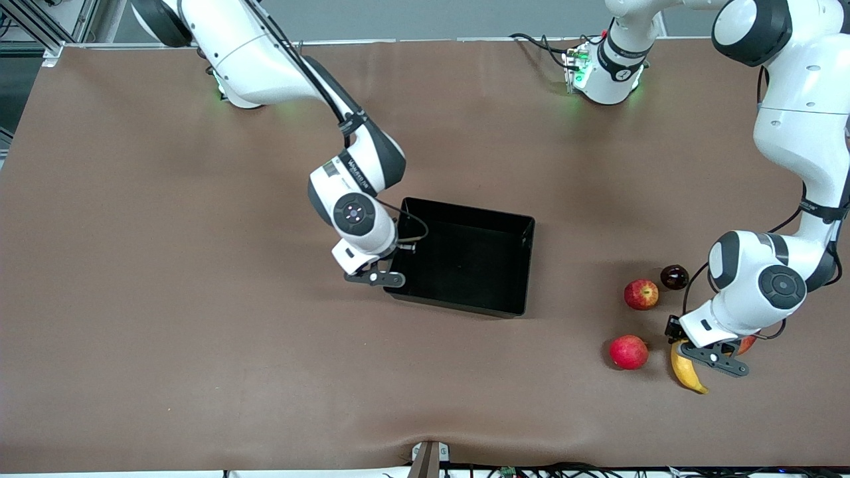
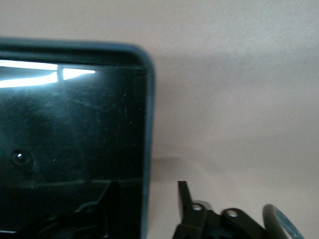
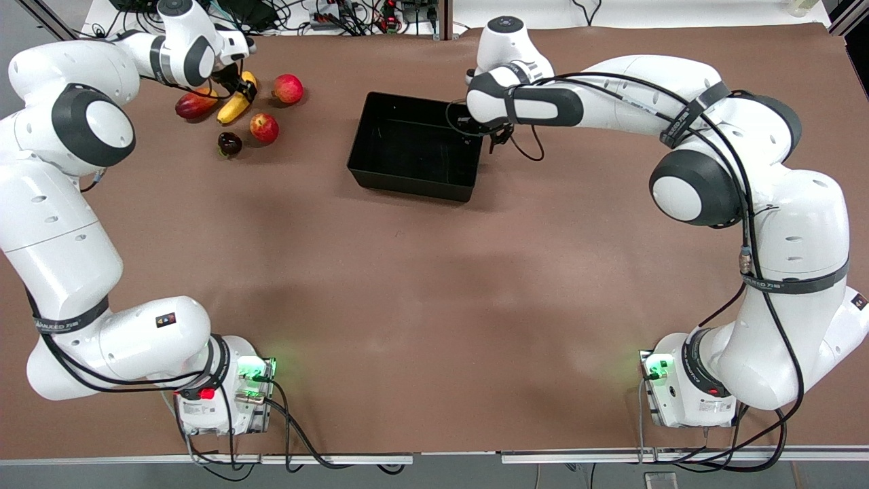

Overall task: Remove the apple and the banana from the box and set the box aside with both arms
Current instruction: 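Place the banana by the fruits while the right gripper grasps the tray, then drag the black tray away with the right gripper while the left gripper withdraws, then release the tray and raise the right gripper away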

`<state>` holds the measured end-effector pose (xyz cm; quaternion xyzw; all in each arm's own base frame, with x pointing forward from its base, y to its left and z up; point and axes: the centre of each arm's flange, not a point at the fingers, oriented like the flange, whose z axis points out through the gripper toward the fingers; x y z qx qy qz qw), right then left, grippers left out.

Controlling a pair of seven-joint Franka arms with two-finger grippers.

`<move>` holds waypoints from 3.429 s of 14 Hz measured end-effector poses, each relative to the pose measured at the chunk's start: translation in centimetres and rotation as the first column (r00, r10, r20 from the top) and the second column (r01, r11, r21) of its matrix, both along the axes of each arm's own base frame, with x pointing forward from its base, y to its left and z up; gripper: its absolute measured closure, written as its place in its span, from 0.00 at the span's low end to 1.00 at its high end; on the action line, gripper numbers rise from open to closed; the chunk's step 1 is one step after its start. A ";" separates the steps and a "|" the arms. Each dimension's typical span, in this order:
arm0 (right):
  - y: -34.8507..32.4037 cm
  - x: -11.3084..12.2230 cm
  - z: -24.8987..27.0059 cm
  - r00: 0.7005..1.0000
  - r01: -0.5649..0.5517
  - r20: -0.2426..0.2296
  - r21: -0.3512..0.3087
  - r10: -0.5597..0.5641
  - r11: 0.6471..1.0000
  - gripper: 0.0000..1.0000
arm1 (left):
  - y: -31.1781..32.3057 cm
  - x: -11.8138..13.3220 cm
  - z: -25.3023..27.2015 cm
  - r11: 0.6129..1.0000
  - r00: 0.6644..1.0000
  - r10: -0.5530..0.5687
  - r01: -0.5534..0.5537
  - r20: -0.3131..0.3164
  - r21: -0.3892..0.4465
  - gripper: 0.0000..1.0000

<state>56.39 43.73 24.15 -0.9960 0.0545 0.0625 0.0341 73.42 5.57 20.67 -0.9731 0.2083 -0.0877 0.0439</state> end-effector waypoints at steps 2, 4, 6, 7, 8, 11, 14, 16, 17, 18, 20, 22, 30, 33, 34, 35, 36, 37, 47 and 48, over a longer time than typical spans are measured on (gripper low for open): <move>0.0 0.2 0.2 1.000 0.004 0.006 0.000 -0.004 1.000 0.74 | 0.2 0.5 2.5 0.999 0.999 0.041 -0.041 0.013 -0.035 0.11; -0.6 0.8 0.5 1.000 0.017 0.013 0.000 -0.017 1.000 0.93 | 0.0 0.5 6.0 0.995 0.997 0.077 -0.078 -0.014 -0.062 0.00; -1.4 1.3 0.8 1.000 0.027 0.003 -0.008 -0.027 1.000 0.95 | -0.3 -0.2 10.4 0.992 0.993 0.102 -0.106 -0.054 -0.074 0.00; -2.0 1.7 1.2 0.999 0.035 -0.010 -0.017 -0.035 0.999 0.95 | -0.6 -0.6 12.4 0.990 0.991 0.112 -0.118 -0.077 -0.083 0.00; -2.9 2.3 2.1 0.999 0.046 -0.028 -0.029 -0.046 0.999 0.95 | -0.9 -1.1 14.3 0.988 0.988 0.118 -0.127 -0.097 -0.088 0.00; -8.9 5.7 7.9 0.992 0.089 -0.083 -0.063 -0.094 0.994 0.95 | -3.2 -2.9 19.8 0.987 0.981 0.125 -0.138 -0.146 -0.078 0.00; -19.3 8.4 14.7 0.990 0.063 -0.122 -0.051 -0.069 0.997 0.95 | -6.8 -4.9 24.6 0.983 0.972 0.157 -0.171 -0.175 -0.063 0.00; -27.7 9.5 17.7 0.986 0.069 -0.147 -0.043 -0.074 0.997 0.95 | -9.0 -6.3 27.5 0.972 0.959 0.216 -0.229 -0.181 -0.053 0.00; -31.5 9.8 18.3 0.984 0.084 -0.153 -0.061 -0.093 0.995 0.95 | -10.1 -6.8 29.0 0.965 0.955 0.245 -0.257 -0.169 -0.054 0.00; -35.1 10.1 18.3 0.982 0.093 -0.153 -0.093 -0.107 0.991 0.95 | -11.1 -7.4 30.4 0.959 0.952 0.266 -0.277 -0.153 -0.055 0.00; -41.0 10.3 16.6 0.981 0.079 -0.170 -0.115 -0.098 0.990 0.95 | -12.4 -8.5 32.8 0.959 0.953 0.272 -0.280 -0.134 -0.049 0.00; -47.3 10.2 14.1 0.986 0.028 -0.164 -0.076 -0.040 0.997 0.95 | -12.6 -9.4 34.4 0.959 0.954 0.274 -0.281 -0.122 -0.037 0.00; -65.6 5.0 0.0 0.998 -0.044 -0.046 0.002 0.045 0.999 0.95 | -10.8 -11.0 38.7 0.948 0.942 0.314 -0.317 -0.118 -0.010 0.00; -66.0 4.7 -0.4 0.998 -0.031 -0.046 0.011 0.032 0.999 0.95 | -10.5 -12.3 41.5 0.943 0.940 0.333 -0.334 -0.075 -0.002 0.00; -66.1 4.5 -0.6 0.998 -0.028 -0.048 0.013 0.029 1.000 0.88 | -10.1 -12.7 42.3 0.938 0.937 0.345 -0.345 -0.062 0.005 0.00; -66.3 4.4 -0.8 0.998 -0.026 -0.050 0.014 0.026 1.000 0.79 | -10.0 -13.2 42.8 0.936 0.934 0.352 -0.352 -0.058 0.014 0.00; -66.2 4.6 -0.5 0.999 -0.029 -0.043 0.012 0.030 1.000 0.68 | -10.3 -13.7 43.1 0.936 0.934 0.352 -0.351 -0.062 0.023 0.00; -65.8 5.3 0.4 0.999 -0.041 -0.030 0.013 0.041 0.999 0.56 | -10.8 -14.1 43.1 0.938 0.936 0.347 -0.346 -0.065 0.032 0.00; -46.4 12.1 28.0 0.963 -0.247 0.116 -0.002 0.245 0.969 0.00 | -11.1 -17.1 42.8 0.926 0.919 0.375 -0.378 -0.118 -0.006 0.00; -45.1 10.5 30.4 0.972 -0.221 0.087 -0.004 0.220 0.975 0.00 | -11.1 -17.2 42.8 0.925 0.919 0.376 -0.379 -0.118 -0.006 0.00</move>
